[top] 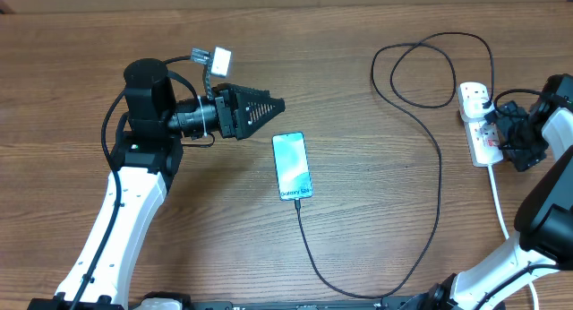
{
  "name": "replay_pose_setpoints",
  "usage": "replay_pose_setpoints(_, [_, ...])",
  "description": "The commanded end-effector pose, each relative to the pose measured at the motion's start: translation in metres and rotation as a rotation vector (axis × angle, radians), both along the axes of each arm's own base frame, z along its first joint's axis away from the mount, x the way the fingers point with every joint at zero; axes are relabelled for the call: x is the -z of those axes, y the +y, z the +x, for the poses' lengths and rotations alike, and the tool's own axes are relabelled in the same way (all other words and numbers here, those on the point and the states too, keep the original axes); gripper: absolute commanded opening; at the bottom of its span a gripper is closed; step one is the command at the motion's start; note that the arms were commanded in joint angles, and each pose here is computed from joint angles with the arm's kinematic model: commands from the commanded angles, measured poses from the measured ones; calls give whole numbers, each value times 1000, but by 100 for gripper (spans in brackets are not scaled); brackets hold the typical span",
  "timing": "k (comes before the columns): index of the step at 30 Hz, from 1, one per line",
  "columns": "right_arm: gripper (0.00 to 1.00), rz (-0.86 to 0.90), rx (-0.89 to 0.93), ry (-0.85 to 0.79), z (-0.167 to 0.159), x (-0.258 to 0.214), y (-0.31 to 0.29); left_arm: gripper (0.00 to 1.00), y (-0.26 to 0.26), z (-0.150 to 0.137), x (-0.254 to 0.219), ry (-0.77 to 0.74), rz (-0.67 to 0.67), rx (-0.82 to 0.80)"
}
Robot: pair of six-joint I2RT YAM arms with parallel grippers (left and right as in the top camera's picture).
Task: Plug charger to phone and switch on socket
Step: 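Press down the power strip's orange switch with the right gripper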
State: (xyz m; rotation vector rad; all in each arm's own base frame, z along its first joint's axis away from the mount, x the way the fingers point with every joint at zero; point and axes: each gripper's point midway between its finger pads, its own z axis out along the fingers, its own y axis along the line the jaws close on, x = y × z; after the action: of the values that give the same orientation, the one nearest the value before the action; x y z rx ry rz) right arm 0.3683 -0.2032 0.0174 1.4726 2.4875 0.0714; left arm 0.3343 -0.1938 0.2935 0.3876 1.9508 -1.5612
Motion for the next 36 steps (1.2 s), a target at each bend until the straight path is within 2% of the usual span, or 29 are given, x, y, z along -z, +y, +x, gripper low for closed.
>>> replay_pose_setpoints(1, [100,55,-66,44,-7,18,17,99,-1,-3,-17,-62,-4,15])
replay_pose_setpoints(15, [100,54,-69,45,-7,18,17,100,-1,-4,-17,-61,-4,15])
replay_pose_setpoints(21, [100,54,-111,85,-17,18,17,99,-1,-4,-17,-61,-4,15])
replay_pose_setpoints(31, [100,77,-67,143,-28,-11,2,100,-1,-4,-17,-61,-4,15])
replay_pose_setpoints(36, [100,123,-188,82,-13,-18,18,100,-1,-4,-17,-61,-4,15])
